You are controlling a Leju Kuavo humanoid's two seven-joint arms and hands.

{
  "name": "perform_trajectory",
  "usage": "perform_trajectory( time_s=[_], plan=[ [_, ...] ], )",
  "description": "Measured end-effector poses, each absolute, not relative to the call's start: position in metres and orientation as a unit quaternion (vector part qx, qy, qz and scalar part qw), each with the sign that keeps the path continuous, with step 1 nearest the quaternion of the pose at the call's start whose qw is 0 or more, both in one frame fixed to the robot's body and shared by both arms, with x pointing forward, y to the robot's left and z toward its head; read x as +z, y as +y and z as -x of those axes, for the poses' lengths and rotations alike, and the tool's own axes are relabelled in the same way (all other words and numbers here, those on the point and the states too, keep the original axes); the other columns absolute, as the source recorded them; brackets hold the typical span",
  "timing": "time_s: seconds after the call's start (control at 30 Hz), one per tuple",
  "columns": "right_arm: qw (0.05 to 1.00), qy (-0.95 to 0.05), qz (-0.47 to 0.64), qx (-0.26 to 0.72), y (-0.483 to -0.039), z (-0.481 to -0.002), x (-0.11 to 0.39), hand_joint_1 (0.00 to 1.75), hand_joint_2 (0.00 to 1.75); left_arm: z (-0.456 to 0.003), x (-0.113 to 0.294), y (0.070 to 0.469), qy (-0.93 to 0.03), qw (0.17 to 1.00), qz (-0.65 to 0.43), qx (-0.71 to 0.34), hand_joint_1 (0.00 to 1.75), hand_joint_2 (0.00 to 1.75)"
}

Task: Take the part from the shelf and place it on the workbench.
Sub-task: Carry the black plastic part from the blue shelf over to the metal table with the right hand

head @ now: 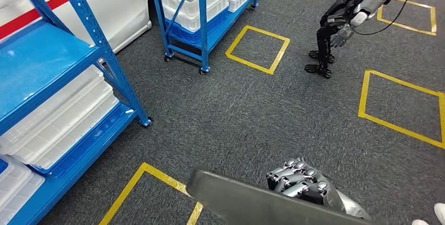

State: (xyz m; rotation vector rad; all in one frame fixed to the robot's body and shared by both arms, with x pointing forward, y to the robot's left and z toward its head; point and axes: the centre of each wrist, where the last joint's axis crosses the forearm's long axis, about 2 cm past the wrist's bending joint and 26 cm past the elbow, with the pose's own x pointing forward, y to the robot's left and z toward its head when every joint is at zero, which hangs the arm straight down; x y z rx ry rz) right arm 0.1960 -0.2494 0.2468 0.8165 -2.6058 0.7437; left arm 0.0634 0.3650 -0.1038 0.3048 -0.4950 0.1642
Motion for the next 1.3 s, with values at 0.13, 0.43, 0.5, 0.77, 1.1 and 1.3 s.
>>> perform_trajectory(
  time_s=[0.13, 0.43, 0.5, 0.77, 1.1, 1.3],
  plan=[
    [0.159, -0.909, -0.287, 0.259, -0.249, -0.196, 0.245, 1.73, 1.75, -0.061, -0.104, 0.365, -0.242, 0.955, -0.148, 0.083, 0.0, 0.0],
    [0.161, -0.907, -0.29, 0.258, -0.248, -0.196, 0.244, 1.73, 1.75, -0.066, -0.103, 0.366, -0.249, 0.953, -0.148, 0.086, 0.0, 0.0],
    [0.163, -0.907, -0.294, 0.255, -0.247, -0.195, 0.243, 1.73, 1.75, -0.066, -0.103, 0.367, -0.252, 0.952, -0.15, 0.089, 0.0, 0.0],
    [0.193, -0.894, -0.337, 0.225, -0.242, -0.183, 0.228, 1.73, 1.75, -0.052, -0.103, 0.381, -0.252, 0.952, -0.141, 0.106, 0.0, 0.0],
    [0.204, -0.878, -0.387, 0.195, -0.228, -0.18, 0.219, 1.73, 1.75, -0.045, -0.104, 0.383, -0.254, 0.95, -0.13, 0.128, 0.0, 0.0],
    [0.214, -0.88, -0.382, 0.185, -0.223, -0.173, 0.214, 1.73, 1.75, -0.042, -0.104, 0.383, -0.234, 0.956, -0.135, 0.119, 0.0, 0.0]
  ],
)
